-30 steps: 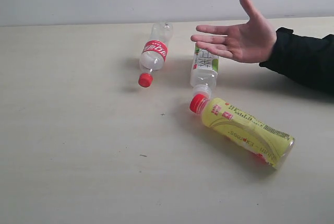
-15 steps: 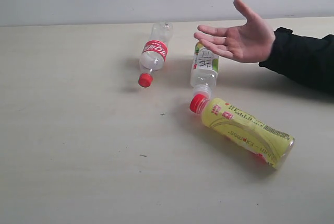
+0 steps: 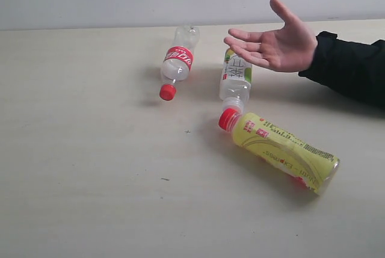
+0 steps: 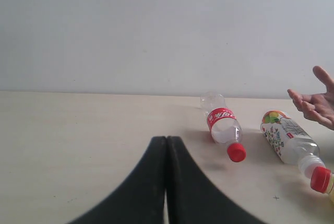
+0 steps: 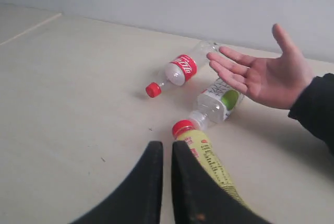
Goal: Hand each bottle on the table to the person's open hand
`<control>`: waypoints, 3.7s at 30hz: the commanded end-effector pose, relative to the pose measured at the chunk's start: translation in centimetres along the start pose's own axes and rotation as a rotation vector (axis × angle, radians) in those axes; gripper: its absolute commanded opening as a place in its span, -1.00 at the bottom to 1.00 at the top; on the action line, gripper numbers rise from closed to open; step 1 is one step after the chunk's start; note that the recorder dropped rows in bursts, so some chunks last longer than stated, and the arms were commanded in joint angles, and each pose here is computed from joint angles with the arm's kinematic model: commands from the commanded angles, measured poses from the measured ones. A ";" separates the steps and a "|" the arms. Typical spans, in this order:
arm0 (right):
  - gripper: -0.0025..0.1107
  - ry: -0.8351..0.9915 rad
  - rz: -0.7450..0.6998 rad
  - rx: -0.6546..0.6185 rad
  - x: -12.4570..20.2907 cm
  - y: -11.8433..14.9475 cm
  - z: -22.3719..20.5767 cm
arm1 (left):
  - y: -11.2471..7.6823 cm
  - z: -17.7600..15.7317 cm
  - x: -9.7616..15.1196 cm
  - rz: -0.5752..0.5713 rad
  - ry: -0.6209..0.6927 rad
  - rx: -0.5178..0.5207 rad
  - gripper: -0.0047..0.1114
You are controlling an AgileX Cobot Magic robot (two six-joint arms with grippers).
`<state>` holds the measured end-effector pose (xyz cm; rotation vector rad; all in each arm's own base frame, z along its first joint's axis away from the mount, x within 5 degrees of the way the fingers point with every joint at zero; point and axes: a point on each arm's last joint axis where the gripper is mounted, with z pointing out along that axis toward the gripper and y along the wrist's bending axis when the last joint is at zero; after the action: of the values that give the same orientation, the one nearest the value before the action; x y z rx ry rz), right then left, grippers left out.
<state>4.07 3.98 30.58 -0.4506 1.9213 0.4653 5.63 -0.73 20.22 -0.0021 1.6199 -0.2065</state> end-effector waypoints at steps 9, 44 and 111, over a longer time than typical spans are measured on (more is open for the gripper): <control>-0.15 0.608 -0.023 -0.034 -8.7 -4.5 11.4 | 0.0 0.0 0.0 -0.007 -0.008 0.002 -0.92; 0.48 1.103 -0.514 -0.272 2.9 -6.9 30.6 | 0.0 0.0 0.0 -0.007 -0.008 0.002 -0.92; -0.96 0.798 -0.020 0.145 -10.2 -4.2 15.9 | 0.0 0.0 0.0 -0.007 -0.008 0.002 -0.92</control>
<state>21.76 10.01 32.31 -0.7064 2.7391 0.2044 5.63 -0.73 20.22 -0.0021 1.6199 -0.2065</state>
